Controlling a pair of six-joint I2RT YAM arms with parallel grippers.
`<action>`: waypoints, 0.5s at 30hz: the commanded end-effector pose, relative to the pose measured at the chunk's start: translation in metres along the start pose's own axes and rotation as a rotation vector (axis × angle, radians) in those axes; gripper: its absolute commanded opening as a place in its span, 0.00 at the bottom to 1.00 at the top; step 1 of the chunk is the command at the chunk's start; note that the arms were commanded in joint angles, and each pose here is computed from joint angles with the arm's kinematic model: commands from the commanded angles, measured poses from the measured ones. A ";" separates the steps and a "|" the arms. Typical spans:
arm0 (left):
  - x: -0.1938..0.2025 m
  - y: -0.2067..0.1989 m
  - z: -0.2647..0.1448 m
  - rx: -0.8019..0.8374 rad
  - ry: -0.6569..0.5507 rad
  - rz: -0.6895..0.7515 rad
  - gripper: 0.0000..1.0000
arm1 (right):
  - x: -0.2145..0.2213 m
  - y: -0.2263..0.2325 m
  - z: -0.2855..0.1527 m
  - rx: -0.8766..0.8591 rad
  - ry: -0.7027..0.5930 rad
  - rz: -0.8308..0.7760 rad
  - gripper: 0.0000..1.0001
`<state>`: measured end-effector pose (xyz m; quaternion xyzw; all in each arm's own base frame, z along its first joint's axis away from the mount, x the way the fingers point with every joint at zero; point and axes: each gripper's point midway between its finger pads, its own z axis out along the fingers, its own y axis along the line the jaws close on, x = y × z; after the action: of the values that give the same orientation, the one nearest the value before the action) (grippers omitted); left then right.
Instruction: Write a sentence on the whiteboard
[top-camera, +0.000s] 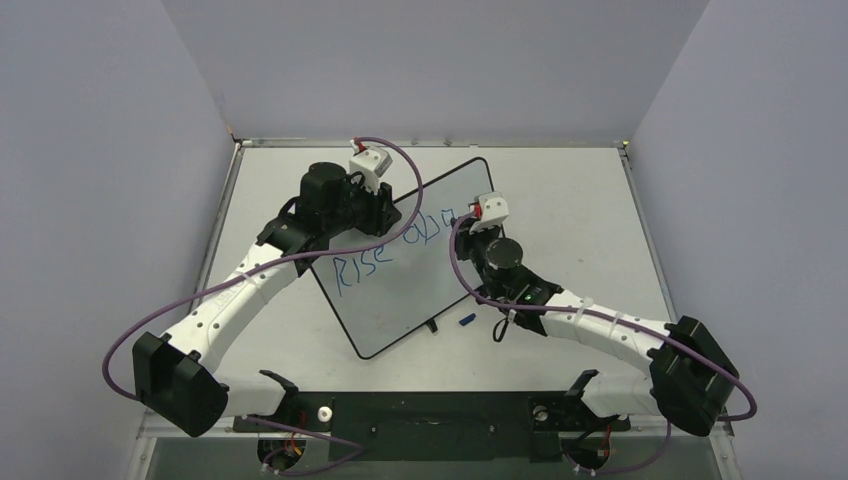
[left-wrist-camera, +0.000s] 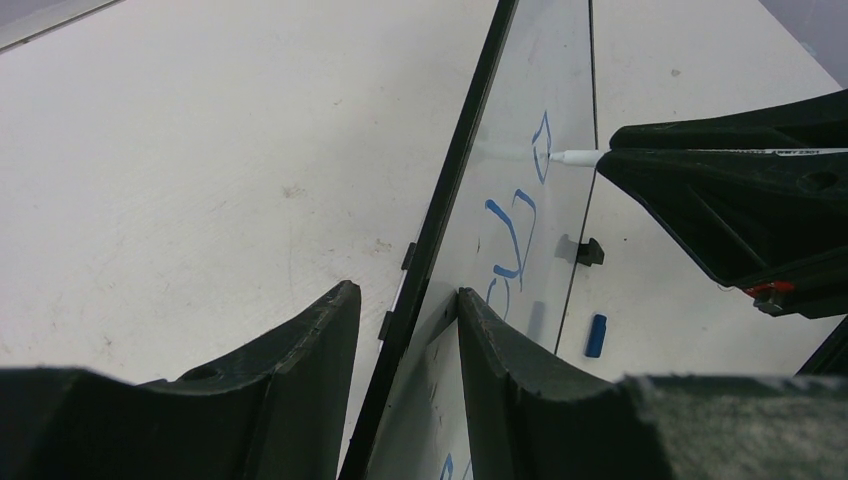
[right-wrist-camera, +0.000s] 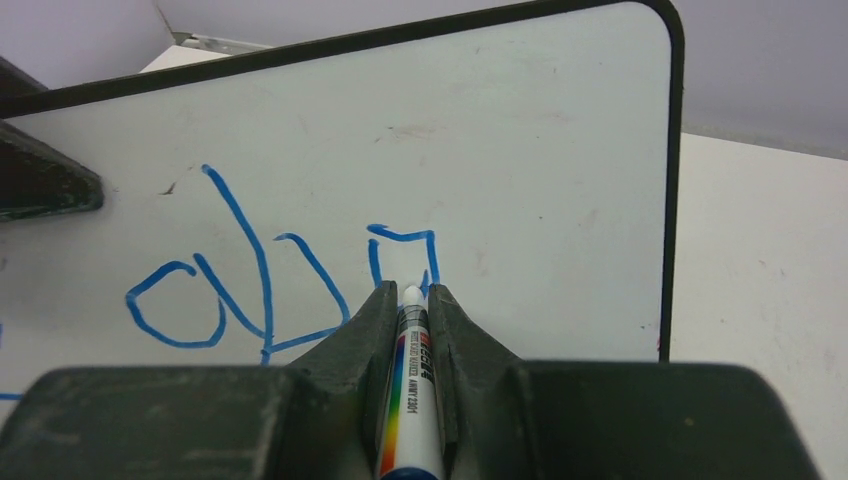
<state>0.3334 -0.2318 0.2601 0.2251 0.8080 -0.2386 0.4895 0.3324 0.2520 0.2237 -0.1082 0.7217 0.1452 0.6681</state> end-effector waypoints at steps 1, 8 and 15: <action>-0.048 -0.012 -0.015 0.039 -0.166 0.048 0.00 | -0.030 0.011 -0.012 -0.089 -0.078 0.064 0.00; -0.049 -0.012 -0.015 0.039 -0.168 0.048 0.00 | -0.061 0.005 -0.024 -0.088 -0.153 0.089 0.00; -0.049 -0.012 -0.015 0.039 -0.167 0.049 0.00 | -0.058 -0.013 -0.015 -0.002 -0.137 0.054 0.00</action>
<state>0.3330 -0.2334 0.2614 0.2271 0.8057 -0.2422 0.4904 0.3171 0.2412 0.2701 -0.0988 0.6840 0.1870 0.6982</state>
